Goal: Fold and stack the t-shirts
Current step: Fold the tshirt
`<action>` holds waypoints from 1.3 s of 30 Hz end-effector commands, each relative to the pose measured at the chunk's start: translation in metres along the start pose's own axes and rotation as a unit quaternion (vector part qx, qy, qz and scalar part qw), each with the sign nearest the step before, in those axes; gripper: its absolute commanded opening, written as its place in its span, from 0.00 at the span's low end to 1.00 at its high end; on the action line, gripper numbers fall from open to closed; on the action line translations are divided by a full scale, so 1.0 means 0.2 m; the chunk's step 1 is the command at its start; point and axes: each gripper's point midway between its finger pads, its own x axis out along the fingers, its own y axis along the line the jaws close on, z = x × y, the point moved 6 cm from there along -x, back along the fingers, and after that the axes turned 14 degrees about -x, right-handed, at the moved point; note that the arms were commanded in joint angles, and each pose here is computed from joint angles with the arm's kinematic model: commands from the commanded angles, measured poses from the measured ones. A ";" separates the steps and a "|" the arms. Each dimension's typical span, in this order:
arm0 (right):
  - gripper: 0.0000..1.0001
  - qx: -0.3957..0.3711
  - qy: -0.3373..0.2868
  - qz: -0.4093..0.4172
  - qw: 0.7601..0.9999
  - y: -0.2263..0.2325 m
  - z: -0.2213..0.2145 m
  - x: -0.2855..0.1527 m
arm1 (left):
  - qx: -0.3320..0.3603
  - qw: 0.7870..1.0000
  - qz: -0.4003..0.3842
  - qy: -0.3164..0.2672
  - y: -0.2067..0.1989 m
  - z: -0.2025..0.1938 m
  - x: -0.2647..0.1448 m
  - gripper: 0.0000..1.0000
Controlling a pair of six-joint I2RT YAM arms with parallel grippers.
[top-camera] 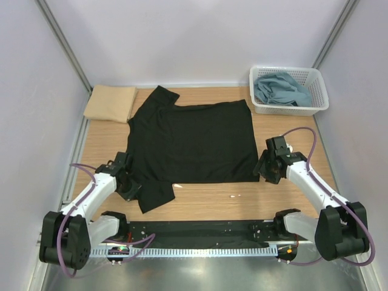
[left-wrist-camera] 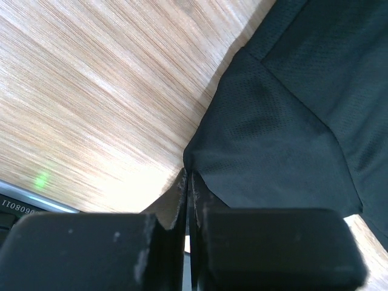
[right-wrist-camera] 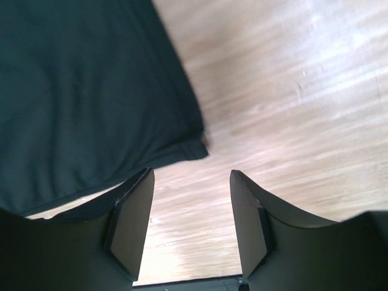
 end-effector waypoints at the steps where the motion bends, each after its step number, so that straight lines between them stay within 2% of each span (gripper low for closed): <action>1: 0.57 0.024 0.008 0.016 1.000 0.00 -0.04 0.01 | -0.002 1.000 -0.015 -0.018 -0.01 0.02 -0.05 0.00; 6: 0.56 0.040 0.019 0.048 0.998 0.04 -0.05 0.09 | 0.005 0.999 -0.029 -0.017 -0.04 0.03 -0.08 0.00; 13: 0.54 0.047 0.023 0.035 0.998 0.04 -0.03 0.16 | 0.015 0.999 -0.040 -0.018 -0.06 0.03 -0.12 0.00; 18: 0.40 0.054 0.047 0.025 0.997 0.02 -0.08 0.21 | 0.010 0.999 -0.039 -0.020 -0.05 0.03 -0.15 0.00; 25: 0.43 0.050 0.054 0.009 0.997 -0.01 -0.11 0.22 | 0.006 0.999 -0.039 -0.027 -0.04 0.04 -0.17 0.00; 27: 0.39 0.047 0.059 0.007 0.997 -0.01 -0.12 0.23 | 0.004 0.999 -0.040 -0.028 -0.04 0.04 -0.17 0.00; 28: 0.35 0.048 0.060 0.006 0.997 -0.01 -0.13 0.23 | 0.001 0.998 -0.046 -0.031 -0.04 0.04 -0.18 0.00; 29: 0.22 0.047 0.062 0.005 0.997 -0.02 -0.14 0.23 | 0.000 0.998 -0.048 -0.033 -0.03 0.04 -0.18 0.00; 33: 0.13 0.039 0.054 -0.016 0.998 -0.05 -0.14 0.23 | -0.006 0.998 -0.052 -0.037 0.00 0.05 -0.19 0.00; 35: 0.01 0.033 0.057 -0.017 0.998 -0.05 -0.14 0.23 | -0.009 0.998 -0.054 -0.033 -0.01 0.04 -0.19 0.00; 39: 0.01 0.042 0.078 -0.012 0.996 -0.05 -0.17 0.20 | -0.009 0.998 -0.052 -0.038 0.00 0.05 -0.24 0.00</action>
